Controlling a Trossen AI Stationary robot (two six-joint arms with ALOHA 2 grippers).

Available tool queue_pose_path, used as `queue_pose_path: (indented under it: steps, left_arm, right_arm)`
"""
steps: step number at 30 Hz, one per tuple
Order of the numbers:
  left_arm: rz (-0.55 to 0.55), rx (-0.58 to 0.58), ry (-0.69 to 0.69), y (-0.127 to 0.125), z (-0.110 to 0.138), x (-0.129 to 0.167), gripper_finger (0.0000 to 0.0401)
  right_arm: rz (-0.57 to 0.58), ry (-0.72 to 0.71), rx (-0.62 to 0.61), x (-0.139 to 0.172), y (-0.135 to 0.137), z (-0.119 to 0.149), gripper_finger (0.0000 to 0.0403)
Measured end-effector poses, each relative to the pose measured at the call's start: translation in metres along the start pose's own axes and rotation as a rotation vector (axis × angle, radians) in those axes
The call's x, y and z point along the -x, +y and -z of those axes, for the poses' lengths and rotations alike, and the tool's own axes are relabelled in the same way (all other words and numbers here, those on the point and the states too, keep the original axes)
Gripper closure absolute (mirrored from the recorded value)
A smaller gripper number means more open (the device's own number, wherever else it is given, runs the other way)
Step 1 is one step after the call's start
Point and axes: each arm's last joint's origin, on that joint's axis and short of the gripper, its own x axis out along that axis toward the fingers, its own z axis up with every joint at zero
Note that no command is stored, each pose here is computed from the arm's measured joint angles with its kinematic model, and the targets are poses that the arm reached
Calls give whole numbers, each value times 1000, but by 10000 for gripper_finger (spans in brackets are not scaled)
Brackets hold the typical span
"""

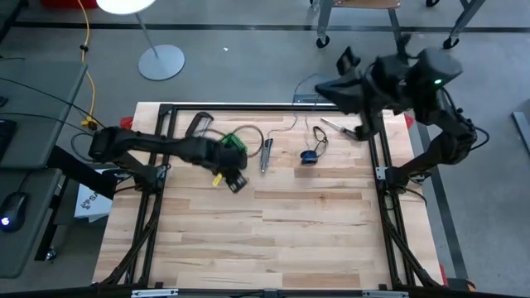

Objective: Coil cords
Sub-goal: Uncoil the blue wire from the spool

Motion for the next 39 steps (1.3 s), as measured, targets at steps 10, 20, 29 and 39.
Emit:
queue_pose_path:
  steps: [10,20,29,39]
  left_arm:
    - [68,101,64,-8,59,-51,230]
    - [278,100,-197,-20,35,-54,230]
    - [301,-78,-691,-41,-26,-48,230]
    - [295,-319,-751,-87,-57,-76,230]
  right_arm:
    - [-1,-208,48,-7,-2,-34,403]
    - [32,-250,53,-16,-11,-33,403]
    - [50,-227,56,-19,-13,-28,403]
    - [59,-204,55,-18,-13,-29,403]
